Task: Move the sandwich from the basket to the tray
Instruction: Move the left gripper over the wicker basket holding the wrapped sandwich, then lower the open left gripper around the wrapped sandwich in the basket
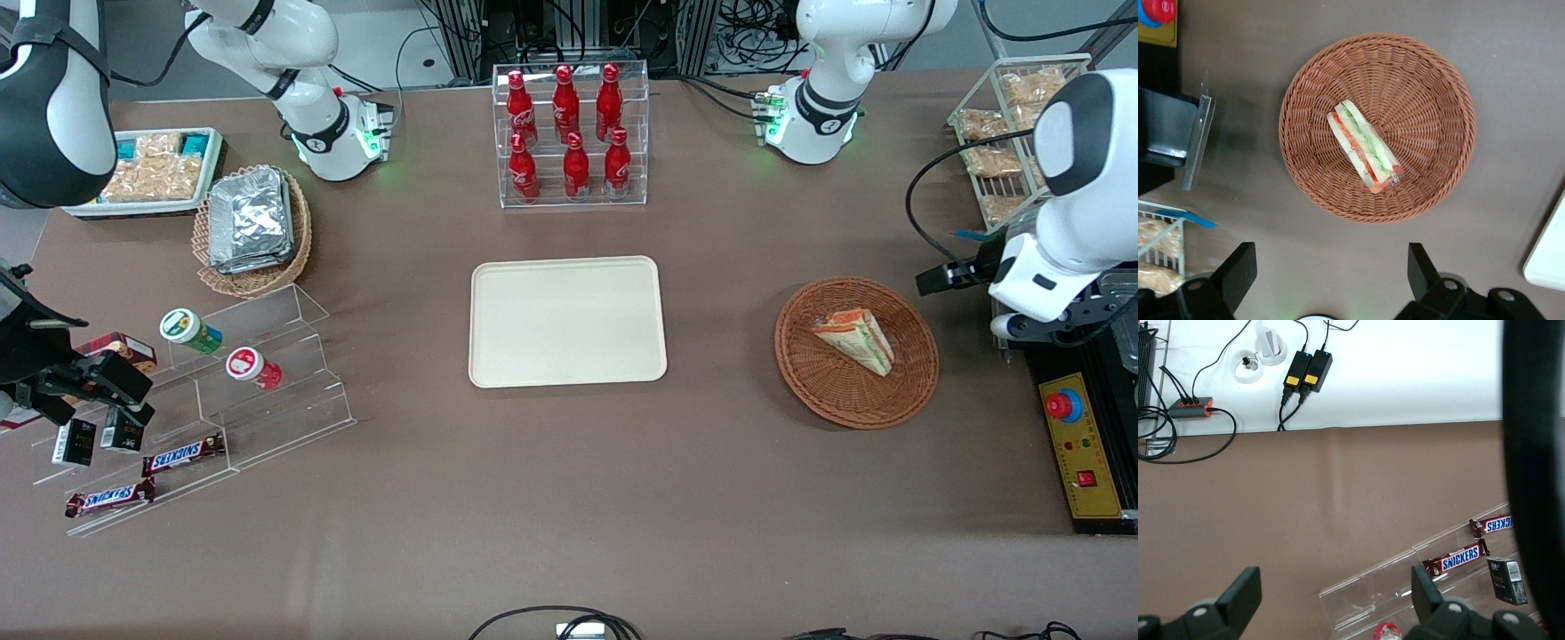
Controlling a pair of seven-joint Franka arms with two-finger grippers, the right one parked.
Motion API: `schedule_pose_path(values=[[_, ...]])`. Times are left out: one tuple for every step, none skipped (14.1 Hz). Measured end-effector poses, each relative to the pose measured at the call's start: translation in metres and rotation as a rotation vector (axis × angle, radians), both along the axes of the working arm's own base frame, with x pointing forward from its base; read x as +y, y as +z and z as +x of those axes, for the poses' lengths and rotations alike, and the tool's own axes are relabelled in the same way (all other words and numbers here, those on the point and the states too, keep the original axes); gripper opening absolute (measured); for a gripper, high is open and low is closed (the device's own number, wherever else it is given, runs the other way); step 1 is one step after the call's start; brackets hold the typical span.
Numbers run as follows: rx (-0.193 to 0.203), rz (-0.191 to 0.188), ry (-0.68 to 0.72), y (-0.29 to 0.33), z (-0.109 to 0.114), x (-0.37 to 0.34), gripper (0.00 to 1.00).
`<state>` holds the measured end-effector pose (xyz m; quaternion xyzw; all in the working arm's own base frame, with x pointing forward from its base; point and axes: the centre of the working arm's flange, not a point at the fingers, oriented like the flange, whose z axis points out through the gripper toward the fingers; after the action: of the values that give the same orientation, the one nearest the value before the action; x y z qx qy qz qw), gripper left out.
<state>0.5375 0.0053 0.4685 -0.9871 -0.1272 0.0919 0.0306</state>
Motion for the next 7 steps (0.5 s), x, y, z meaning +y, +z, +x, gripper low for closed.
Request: schedule_pose_path(values=[[-0.016,0.008,0.042,-0.01,-0.003,-0.001,1.0],[-0.033,0.014,0.074,-0.021,-0.005,-0.003,1.0],[-0.048,0.018,0.1,-0.033,-0.008,-0.005,1.0],[-0.061,0.021,0.123,-0.045,-0.012,-0.007,1.0],[-0.072,0.024,0.147,-0.059,-0.016,-0.008,1.0],[-0.082,0.026,0.172,-0.071,-0.019,-0.009,1.0],[-0.087,0.029,0.196,-0.082,-0.023,-0.009,1.0]])
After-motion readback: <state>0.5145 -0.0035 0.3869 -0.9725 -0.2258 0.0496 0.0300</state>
